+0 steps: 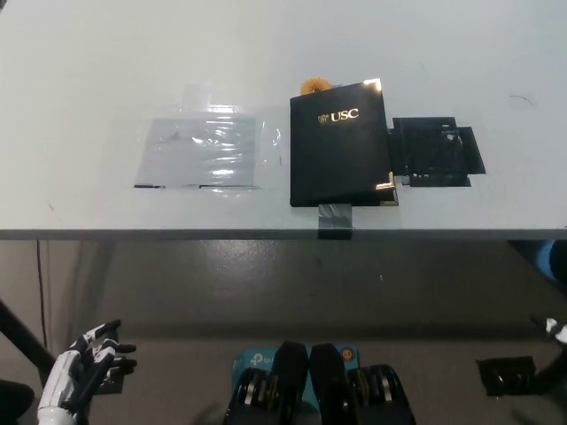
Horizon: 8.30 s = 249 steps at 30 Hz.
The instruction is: The robot uses its right hand to push the cover of the diary kept in the middle of the desk towards the left to open it
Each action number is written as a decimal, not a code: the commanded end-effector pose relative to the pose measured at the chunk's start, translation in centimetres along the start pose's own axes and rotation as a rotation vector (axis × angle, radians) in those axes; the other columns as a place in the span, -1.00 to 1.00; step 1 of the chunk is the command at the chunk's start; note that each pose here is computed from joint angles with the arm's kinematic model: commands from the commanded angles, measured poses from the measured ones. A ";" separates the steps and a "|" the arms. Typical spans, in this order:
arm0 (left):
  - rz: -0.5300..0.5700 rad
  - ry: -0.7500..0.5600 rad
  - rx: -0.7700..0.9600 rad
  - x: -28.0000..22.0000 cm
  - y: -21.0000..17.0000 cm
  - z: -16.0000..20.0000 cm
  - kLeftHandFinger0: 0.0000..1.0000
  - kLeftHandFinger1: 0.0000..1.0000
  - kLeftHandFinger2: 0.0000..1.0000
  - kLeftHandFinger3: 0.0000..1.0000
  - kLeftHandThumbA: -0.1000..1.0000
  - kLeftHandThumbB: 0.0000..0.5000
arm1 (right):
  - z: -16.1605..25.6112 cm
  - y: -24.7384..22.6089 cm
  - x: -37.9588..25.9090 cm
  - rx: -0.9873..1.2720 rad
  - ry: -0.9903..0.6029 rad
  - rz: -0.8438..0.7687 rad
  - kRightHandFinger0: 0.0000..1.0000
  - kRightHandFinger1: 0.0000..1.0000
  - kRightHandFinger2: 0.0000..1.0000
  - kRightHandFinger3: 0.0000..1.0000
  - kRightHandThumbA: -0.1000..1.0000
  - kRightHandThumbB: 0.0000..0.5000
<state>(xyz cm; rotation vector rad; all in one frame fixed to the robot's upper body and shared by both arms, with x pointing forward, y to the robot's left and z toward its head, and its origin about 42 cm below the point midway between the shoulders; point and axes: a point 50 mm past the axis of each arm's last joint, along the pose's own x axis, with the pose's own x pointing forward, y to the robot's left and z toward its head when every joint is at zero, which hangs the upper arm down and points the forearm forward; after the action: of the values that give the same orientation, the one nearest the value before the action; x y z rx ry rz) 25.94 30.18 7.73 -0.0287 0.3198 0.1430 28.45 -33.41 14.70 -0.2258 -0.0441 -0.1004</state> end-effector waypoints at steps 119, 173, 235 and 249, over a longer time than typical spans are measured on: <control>-0.151 -0.037 0.126 0.6 -3.4 2.2 0.13 -0.05 0.03 0.37 0.24 0.38 | 18.0 28.8 19.6 0.130 -0.048 0.342 0.91 1.00 1.00 0.97 1.00 0.05; -0.212 -0.037 0.152 0.9 -4.8 3.2 0.20 0.02 0.06 0.37 0.24 0.42 | 17.2 32.7 16.6 -0.548 -0.418 0.625 0.24 0.51 0.74 1.00 1.00 -0.19; -0.064 0.019 0.083 -2.1 -0.9 -0.9 0.20 0.02 0.07 0.47 0.07 -0.31 | 2.8 3.5 4.8 0.310 -0.070 -0.016 0.83 1.00 1.00 1.00 1.00 -0.40; -0.053 -0.005 0.084 -1.1 -0.6 0.3 0.22 -0.02 0.01 0.44 0.13 -0.15 | -5.6 3.7 2.3 0.270 0.086 -0.121 0.77 0.92 0.95 0.96 1.00 -0.27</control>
<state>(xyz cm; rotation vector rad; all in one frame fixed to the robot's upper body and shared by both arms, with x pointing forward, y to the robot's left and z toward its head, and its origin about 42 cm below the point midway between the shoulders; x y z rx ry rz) 24.04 28.62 6.71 0.0291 0.3945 0.0600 30.85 -30.21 8.19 0.0956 0.1340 -0.1536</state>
